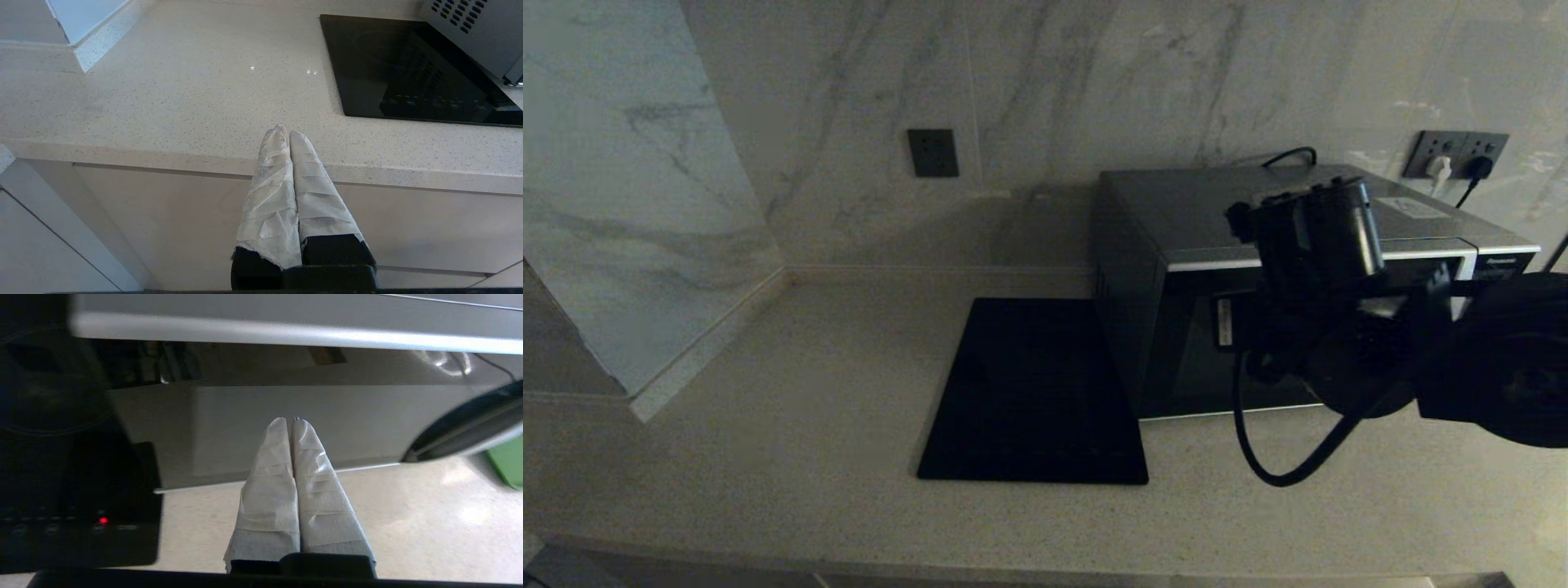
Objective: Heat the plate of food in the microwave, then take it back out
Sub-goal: Open the microwave oven
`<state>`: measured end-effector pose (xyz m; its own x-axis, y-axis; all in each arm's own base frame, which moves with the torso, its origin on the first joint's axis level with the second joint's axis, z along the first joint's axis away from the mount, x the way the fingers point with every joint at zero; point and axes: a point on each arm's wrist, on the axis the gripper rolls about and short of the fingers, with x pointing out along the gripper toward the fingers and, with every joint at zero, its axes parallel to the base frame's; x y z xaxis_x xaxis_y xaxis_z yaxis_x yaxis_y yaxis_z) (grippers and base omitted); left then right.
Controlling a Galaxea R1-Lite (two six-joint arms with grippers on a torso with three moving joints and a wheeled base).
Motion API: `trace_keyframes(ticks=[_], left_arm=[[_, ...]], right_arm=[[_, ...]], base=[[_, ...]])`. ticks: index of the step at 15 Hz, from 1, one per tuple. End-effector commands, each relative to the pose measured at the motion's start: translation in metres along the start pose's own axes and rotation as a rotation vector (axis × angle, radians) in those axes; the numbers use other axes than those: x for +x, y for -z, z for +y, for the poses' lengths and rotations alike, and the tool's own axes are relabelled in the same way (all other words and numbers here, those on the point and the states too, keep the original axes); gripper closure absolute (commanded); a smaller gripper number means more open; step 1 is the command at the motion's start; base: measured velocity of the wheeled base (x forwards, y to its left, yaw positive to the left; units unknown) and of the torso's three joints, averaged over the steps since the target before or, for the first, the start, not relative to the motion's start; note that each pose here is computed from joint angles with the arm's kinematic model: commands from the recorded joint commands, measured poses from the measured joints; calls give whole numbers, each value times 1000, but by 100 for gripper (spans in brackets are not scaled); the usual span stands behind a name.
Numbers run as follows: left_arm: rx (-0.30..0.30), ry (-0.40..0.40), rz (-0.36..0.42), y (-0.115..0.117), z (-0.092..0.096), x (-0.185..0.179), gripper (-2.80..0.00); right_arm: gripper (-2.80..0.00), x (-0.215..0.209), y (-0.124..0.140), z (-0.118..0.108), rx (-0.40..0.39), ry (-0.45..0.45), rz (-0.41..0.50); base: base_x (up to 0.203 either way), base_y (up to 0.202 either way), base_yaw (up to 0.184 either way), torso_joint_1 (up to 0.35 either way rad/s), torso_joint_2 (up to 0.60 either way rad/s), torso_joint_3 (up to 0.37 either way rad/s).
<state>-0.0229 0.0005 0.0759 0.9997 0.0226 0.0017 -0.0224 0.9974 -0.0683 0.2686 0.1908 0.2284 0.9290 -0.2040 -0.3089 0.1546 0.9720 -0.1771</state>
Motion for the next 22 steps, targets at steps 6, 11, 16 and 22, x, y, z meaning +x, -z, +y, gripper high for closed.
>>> trace_keyframes(ticks=[6, 11, 16, 22], left_arm=[[-1, 0, 0, 0, 0, 0, 0], [-1, 0, 0, 0, 0, 0, 0], [-1, 0, 0, 0, 0, 0, 0], [-1, 0, 0, 0, 0, 0, 0]], right_arm=[[0, 22, -1, 43, -16, -24, -4], [0, 37, -3, 60, -3, -26, -11], [0, 53, 4, 78, 14, -27, -5], [0, 62, 3, 85, 25, -29, -17]], base=[[0, 0, 0, 0, 0, 0], [0, 0, 0, 0, 0, 0], [0, 0, 0, 0, 0, 0], [0, 0, 0, 0, 0, 0]])
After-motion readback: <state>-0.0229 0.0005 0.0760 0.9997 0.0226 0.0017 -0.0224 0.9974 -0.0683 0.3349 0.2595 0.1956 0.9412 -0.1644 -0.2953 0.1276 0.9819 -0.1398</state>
